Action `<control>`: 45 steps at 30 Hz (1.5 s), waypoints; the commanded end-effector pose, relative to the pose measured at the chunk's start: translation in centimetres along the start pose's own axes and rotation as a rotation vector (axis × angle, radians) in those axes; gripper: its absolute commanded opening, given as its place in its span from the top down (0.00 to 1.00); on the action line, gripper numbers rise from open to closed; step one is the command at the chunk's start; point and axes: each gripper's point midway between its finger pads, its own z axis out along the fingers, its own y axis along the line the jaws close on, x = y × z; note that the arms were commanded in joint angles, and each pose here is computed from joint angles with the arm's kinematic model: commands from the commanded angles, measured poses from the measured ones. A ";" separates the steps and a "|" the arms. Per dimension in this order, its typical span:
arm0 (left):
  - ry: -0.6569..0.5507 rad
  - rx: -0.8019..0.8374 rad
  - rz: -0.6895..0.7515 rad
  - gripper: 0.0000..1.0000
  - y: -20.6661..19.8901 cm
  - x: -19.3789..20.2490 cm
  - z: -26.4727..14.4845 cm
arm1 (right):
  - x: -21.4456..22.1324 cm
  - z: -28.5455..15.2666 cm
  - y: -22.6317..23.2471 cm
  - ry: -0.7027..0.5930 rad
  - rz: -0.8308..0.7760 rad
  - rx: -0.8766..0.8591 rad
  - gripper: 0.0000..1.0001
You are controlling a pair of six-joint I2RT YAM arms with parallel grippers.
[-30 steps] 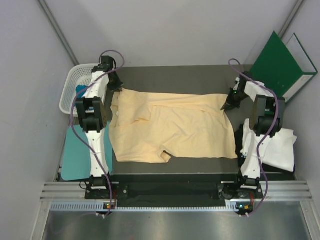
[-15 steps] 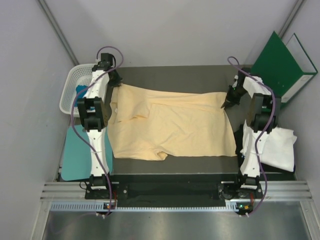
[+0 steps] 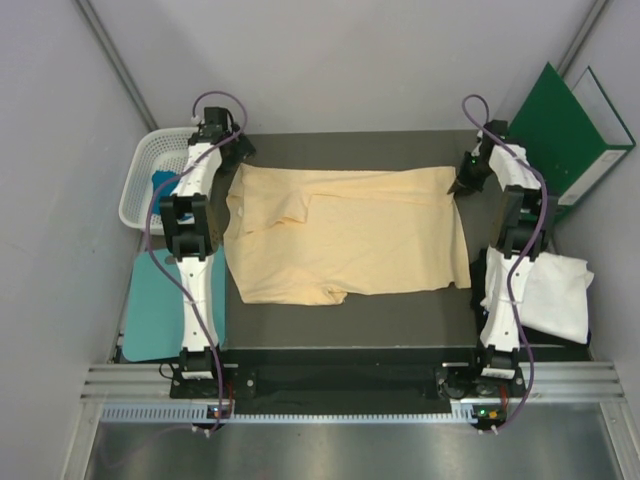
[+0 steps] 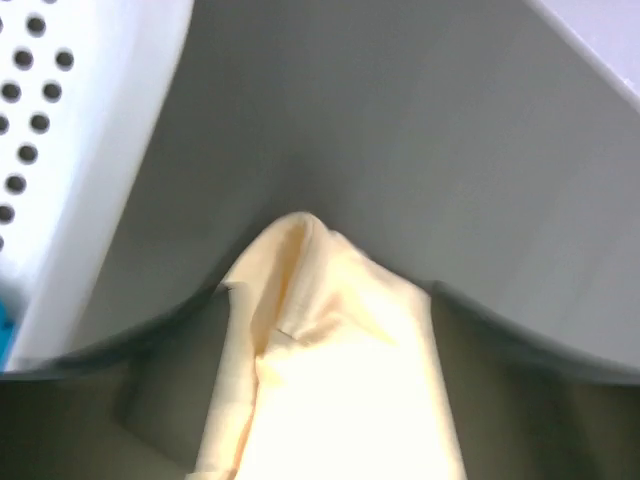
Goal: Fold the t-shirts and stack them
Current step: Fold the flattened tshirt in 1/3 of the way, then grap the side of the flattened tshirt closest away from the robot with both arms
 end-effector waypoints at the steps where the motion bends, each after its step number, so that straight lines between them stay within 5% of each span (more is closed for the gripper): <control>1: -0.177 0.117 -0.031 0.01 -2.9 -6.0 -2.1 | -4.2 0.8 -2.4 -0.158 -0.012 0.066 0.73; 3: -0.197 0.140 -0.018 0.01 -3.8 -6.8 -4.2 | -4.4 -0.5 -2.1 -0.190 -0.034 0.063 0.58; 4: -0.213 0.152 -0.012 0.01 -4.2 -7.2 -5.2 | -4.7 -2.4 -1.9 -0.237 -0.046 0.069 0.38; 8: -0.245 0.260 0.058 0.01 -7.1 -7.5 -12.3 | -4.3 -7.0 -1.6 -0.300 -0.057 0.083 0.01; 12: -0.136 0.309 0.139 0.01 -8.4 -2.1 -15.6 | -2.2 -11.1 -0.8 -0.346 -0.062 0.054 0.00; 17: 0.009 0.367 0.204 0.01 -8.6 4.7 -18.6 | 4.6 -10.6 -2.1 -0.204 -0.073 0.046 0.00; 21: 0.198 0.303 0.297 0.01 -6.8 13.1 -18.5 | 8.9 -11.2 -2.9 -0.137 -0.036 0.048 0.00; 27: 0.352 0.161 0.423 0.06 -2.5 20.5 -19.3 | 14.4 -12.2 -1.2 -0.020 0.043 -0.072 0.05; 45: 0.472 0.121 0.707 0.12 2.3 31.3 -25.9 | 25.5 -12.0 -3.3 0.190 0.299 -0.090 0.19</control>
